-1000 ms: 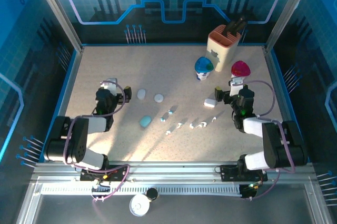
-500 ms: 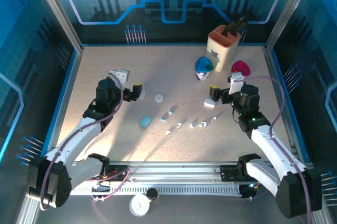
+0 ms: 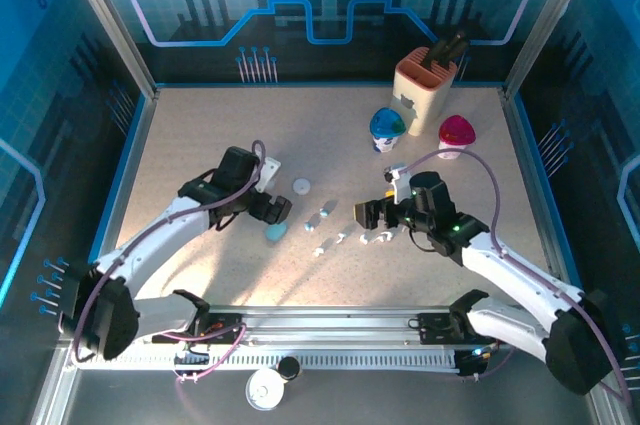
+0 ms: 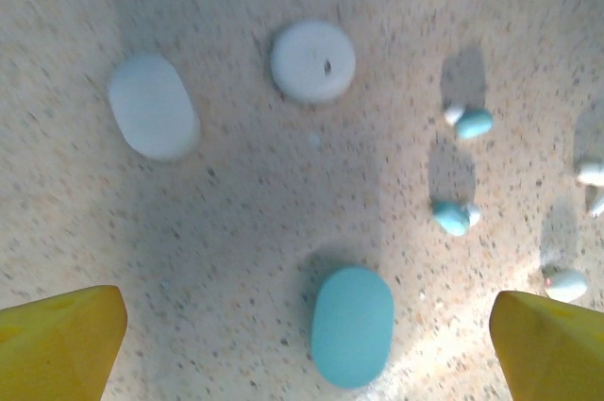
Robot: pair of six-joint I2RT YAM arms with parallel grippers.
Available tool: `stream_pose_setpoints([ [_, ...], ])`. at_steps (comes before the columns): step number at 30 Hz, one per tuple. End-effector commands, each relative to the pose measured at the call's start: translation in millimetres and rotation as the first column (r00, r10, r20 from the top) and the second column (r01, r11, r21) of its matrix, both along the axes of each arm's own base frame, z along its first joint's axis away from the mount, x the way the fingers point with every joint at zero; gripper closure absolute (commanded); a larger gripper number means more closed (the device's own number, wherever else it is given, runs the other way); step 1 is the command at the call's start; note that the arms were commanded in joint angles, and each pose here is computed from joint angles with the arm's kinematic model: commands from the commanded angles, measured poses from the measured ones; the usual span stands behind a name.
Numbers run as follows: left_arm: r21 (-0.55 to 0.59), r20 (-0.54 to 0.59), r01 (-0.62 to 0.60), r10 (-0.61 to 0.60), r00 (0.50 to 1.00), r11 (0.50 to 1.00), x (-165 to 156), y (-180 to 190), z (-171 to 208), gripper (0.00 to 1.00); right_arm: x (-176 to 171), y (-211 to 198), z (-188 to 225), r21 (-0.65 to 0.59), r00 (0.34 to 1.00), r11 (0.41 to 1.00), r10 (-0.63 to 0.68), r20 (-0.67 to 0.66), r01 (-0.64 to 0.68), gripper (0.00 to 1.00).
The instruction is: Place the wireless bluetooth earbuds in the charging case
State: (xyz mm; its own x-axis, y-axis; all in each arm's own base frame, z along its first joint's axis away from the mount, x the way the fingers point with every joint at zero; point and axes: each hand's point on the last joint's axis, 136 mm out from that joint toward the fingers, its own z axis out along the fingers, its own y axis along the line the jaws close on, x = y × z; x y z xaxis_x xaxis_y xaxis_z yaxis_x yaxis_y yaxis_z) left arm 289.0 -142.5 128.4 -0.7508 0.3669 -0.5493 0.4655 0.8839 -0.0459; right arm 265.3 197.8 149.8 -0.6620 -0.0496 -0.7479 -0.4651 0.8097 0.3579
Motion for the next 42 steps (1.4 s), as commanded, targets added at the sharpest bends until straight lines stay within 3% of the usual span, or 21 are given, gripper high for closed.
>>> stream_pose_setpoints([
  [1, 0.063, -0.143, -0.010, 0.019, 0.989, 0.998, -21, 3, -14, 0.01, 2, 5, -5, -0.004, 1.000, 1.000, -0.012, -0.006, 0.012, 0.00],
  [8, 0.176, -0.281, 0.089, -0.037, 0.959, 0.980, -35, 6, -53, 0.01, 12, 11, -9, -0.028, 1.000, 1.000, 0.002, 0.001, -0.002, 0.00],
  [30, 0.211, -0.357, 0.180, -0.095, 0.929, 0.961, -38, -8, -109, 0.25, 15, 10, -24, -0.018, 0.998, 0.998, -0.053, -0.044, 0.052, 0.00],
  [35, 0.240, -0.379, 0.199, -0.097, 0.920, 0.950, -40, -5, -116, 0.39, 14, 7, -26, -0.017, 0.996, 0.997, -0.073, -0.051, 0.072, 0.00],
  [38, 0.241, -0.375, 0.200, -0.099, 0.922, 0.950, -41, -6, -115, 0.56, 14, 5, -26, -0.021, 0.994, 0.996, -0.088, -0.057, 0.087, 0.00],
  [42, 0.231, -0.338, 0.195, -0.109, 0.935, 0.953, -38, -10, -104, 0.58, 16, -1, -22, -0.020, 0.982, 0.988, -0.152, -0.114, 0.150, 0.00],
])
